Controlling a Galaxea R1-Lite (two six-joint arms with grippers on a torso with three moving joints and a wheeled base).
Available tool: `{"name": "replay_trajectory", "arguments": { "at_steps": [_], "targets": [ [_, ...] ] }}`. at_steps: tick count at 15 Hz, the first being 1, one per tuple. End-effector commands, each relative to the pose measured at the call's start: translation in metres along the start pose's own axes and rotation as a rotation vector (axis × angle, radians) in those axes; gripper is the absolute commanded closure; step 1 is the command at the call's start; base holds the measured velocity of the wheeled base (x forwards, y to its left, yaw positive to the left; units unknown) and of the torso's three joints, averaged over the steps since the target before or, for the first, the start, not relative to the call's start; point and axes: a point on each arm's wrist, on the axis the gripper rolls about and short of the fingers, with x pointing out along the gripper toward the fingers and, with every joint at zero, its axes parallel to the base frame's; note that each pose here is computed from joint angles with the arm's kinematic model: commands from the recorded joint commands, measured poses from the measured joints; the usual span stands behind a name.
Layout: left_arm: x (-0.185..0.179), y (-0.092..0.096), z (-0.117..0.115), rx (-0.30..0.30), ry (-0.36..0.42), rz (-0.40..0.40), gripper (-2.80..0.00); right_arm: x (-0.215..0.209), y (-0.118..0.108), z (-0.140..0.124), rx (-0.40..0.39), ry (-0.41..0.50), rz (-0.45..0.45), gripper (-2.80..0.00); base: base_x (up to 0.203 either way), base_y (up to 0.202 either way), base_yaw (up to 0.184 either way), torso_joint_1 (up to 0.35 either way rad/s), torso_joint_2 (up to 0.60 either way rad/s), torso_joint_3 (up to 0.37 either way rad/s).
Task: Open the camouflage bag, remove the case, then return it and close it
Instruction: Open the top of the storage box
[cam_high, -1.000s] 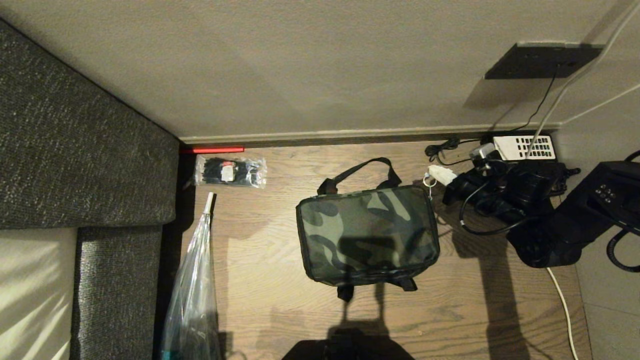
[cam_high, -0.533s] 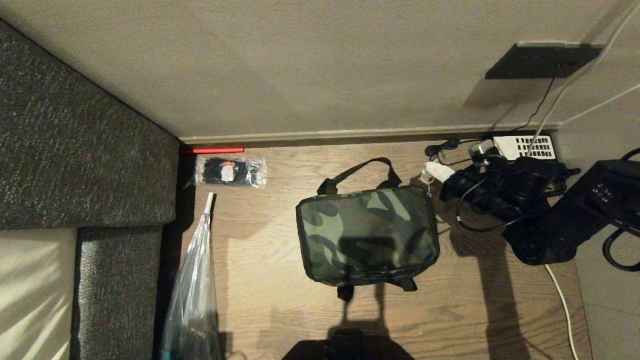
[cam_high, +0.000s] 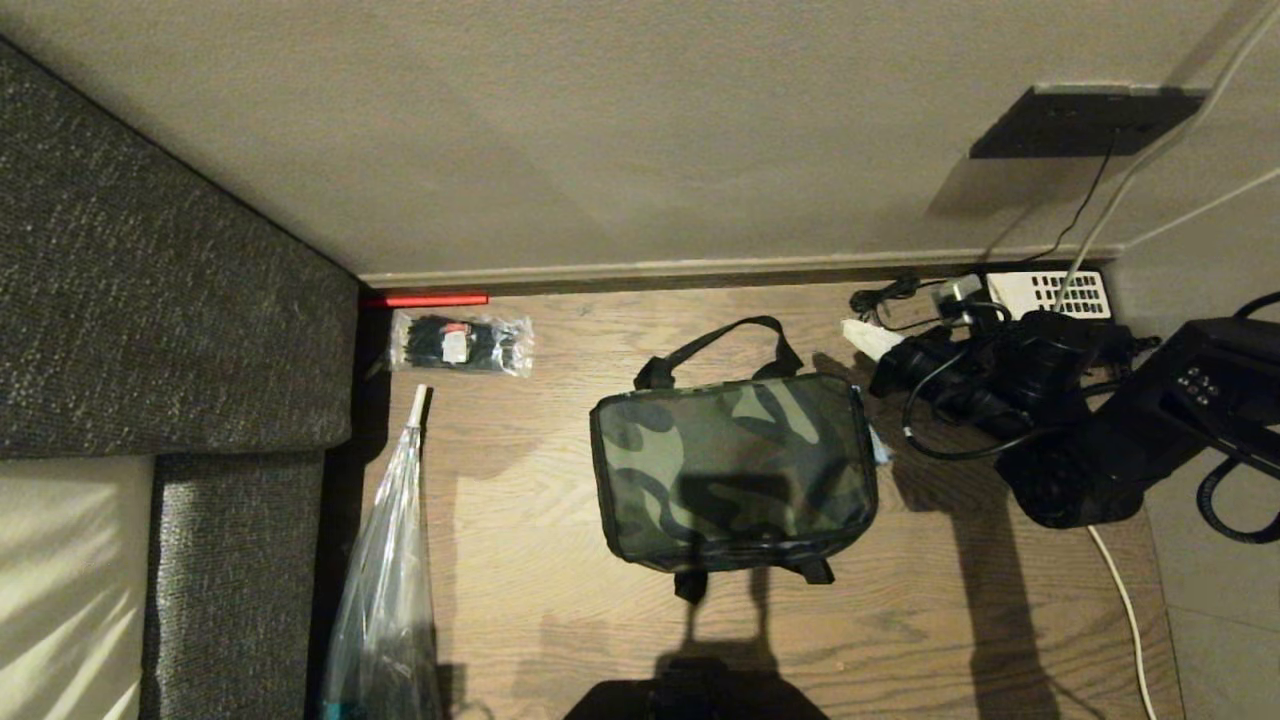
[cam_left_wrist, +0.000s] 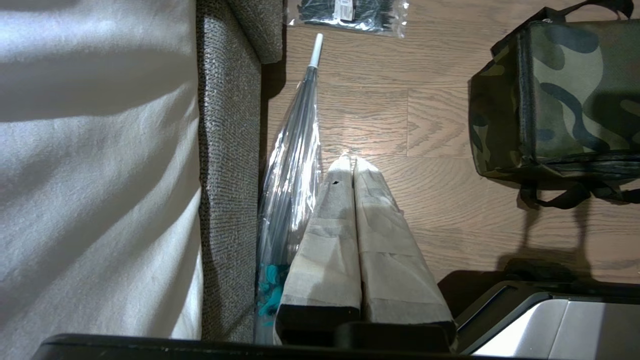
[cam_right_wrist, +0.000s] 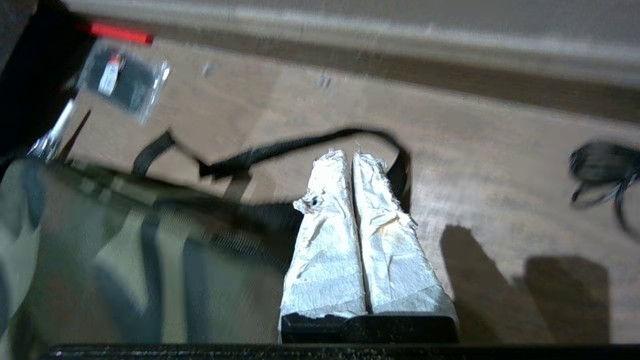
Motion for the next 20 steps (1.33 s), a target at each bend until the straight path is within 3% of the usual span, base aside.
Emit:
{"name": "replay_trajectory", "arguments": {
  "at_steps": [1, 5, 8, 10, 13, 17, 18, 20],
  "targets": [
    [0.000, 0.000, -0.001, 0.000, 0.003, 0.001, 0.00, -0.008, 0.002, -0.009, 0.002, 0.041, -0.004, 0.00, 0.000, 0.000, 0.000, 0.000, 0.00, 0.000],
    [0.000, 0.000, -0.001, 0.000, 0.003, 0.001, 0.00, -0.045, -0.002, -0.017, 0.050, 0.156, -0.033, 0.00, 0.000, 0.000, 0.000, 0.000, 0.00, 0.000],
    [0.000, 0.000, -0.001, 0.000, 0.003, 0.001, 0.00, -0.074, 0.012, -0.022, 0.268, 0.374, -0.042, 0.00, 0.000, 0.000, 0.000, 0.000, 0.00, 0.000],
    [0.000, 0.000, -0.001, 0.000, 0.003, 0.001, 0.00, -0.087, 0.023, -0.028, 0.367, 0.484, -0.048, 0.00, 0.000, 0.000, 0.000, 0.000, 0.00, 0.000],
    [0.000, 0.000, -0.001, 0.000, 0.003, 0.001, 0.00, -0.090, 0.029, -0.029, 0.426, 0.547, -0.043, 0.00, 0.000, 0.000, 0.000, 0.000, 0.00, 0.000],
    [0.000, 0.000, -0.001, 0.000, 0.003, 0.001, 0.00, -0.087, 0.032, -0.032, 0.424, 0.562, -0.034, 0.00, 0.000, 0.000, 0.000, 0.000, 0.00, 0.000],
    [0.000, 0.000, -0.001, 0.000, 0.003, 0.001, 0.00, -0.086, 0.033, -0.033, 0.424, 0.561, -0.030, -2.80, 0.000, 0.000, 0.000, 0.000, 0.00, 0.000],
    [0.000, 0.000, -0.001, 0.000, 0.003, 0.001, 0.00, -0.086, 0.036, -0.041, 0.437, 0.586, -0.023, -2.80, 0.000, 0.000, 0.000, 0.000, 0.00, 0.000]
  ]
}}
